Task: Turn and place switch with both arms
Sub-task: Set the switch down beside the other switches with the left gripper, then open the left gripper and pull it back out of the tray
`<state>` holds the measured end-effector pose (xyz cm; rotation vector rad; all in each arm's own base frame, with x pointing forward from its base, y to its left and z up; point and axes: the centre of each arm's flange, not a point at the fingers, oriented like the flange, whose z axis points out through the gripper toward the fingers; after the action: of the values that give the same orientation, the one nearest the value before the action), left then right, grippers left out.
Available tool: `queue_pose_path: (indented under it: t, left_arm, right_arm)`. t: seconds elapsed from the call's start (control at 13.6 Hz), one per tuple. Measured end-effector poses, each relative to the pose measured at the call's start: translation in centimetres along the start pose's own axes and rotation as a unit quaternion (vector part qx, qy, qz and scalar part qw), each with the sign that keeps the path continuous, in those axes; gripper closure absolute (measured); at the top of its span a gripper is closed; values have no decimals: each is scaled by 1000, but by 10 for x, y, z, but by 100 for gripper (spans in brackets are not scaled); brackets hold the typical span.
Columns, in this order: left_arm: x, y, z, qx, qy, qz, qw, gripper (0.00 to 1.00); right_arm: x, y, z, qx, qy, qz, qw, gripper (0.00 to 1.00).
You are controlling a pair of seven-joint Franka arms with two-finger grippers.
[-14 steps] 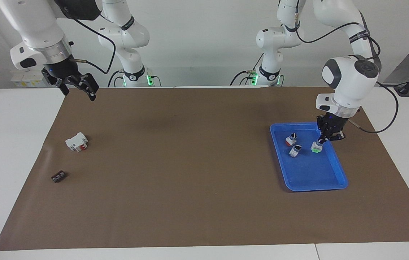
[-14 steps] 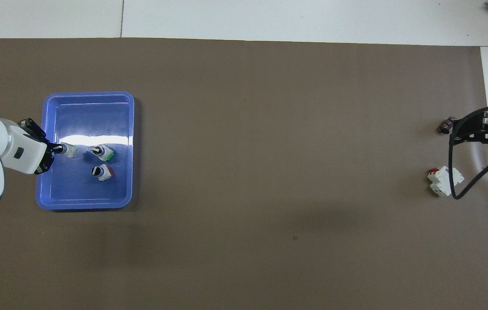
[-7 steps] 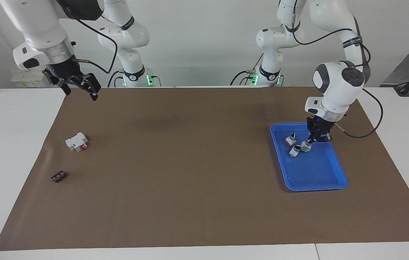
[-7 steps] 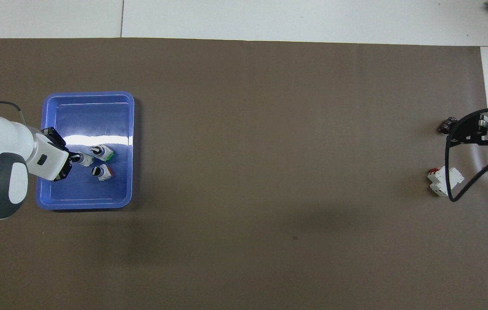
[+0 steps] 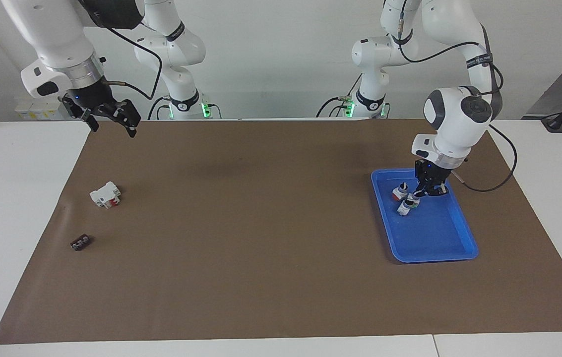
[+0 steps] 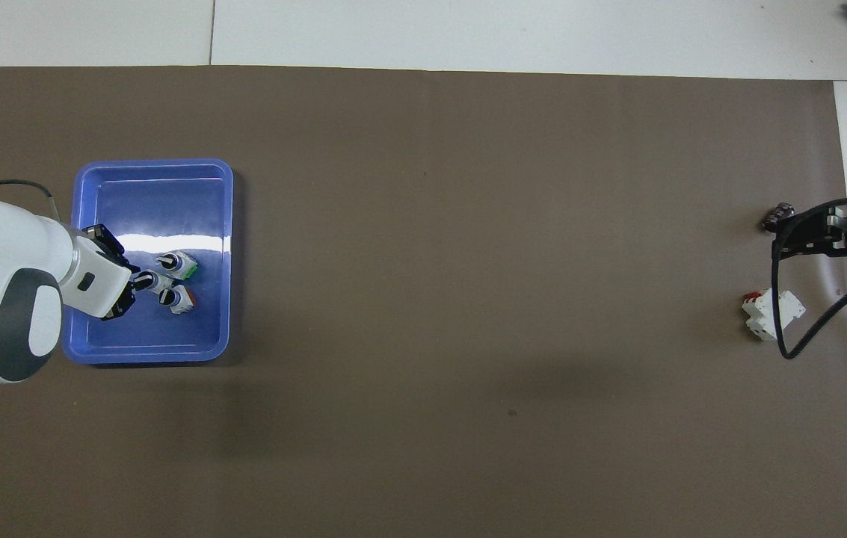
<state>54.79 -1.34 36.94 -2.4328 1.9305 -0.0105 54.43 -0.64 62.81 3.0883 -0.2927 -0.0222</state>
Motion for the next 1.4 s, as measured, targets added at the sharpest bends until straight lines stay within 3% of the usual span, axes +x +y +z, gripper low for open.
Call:
queue_pose_path:
  t: [0.37, 0.44, 0.66, 1.03, 1.4]
  left_arm:
    - [0, -2, -15, 14, 5, -90, 996, 6]
    - [-1, 0, -20, 13, 4, -120, 993, 1]
    - [-4, 11, -26, -20, -12, -211, 977, 1]
    - [-1, 16, -40, -20, -19, -372, 928, 1]
    - [16, 7, -117, -8, -14, -450, 893, 1]
  right_arm:
    - [-5, -4, -3, 8, -6, -3, 1000, 0]
    - [-7, -4, -3, 9, -13, -3, 1000, 0]
    - [-8, -2, -2, 9, -17, -1, 1000, 0]
    - [-11, -7, -5, 11, -15, -7, 1000, 0]
    - [-11, -8, -6, 11, -15, -7, 1000, 0]
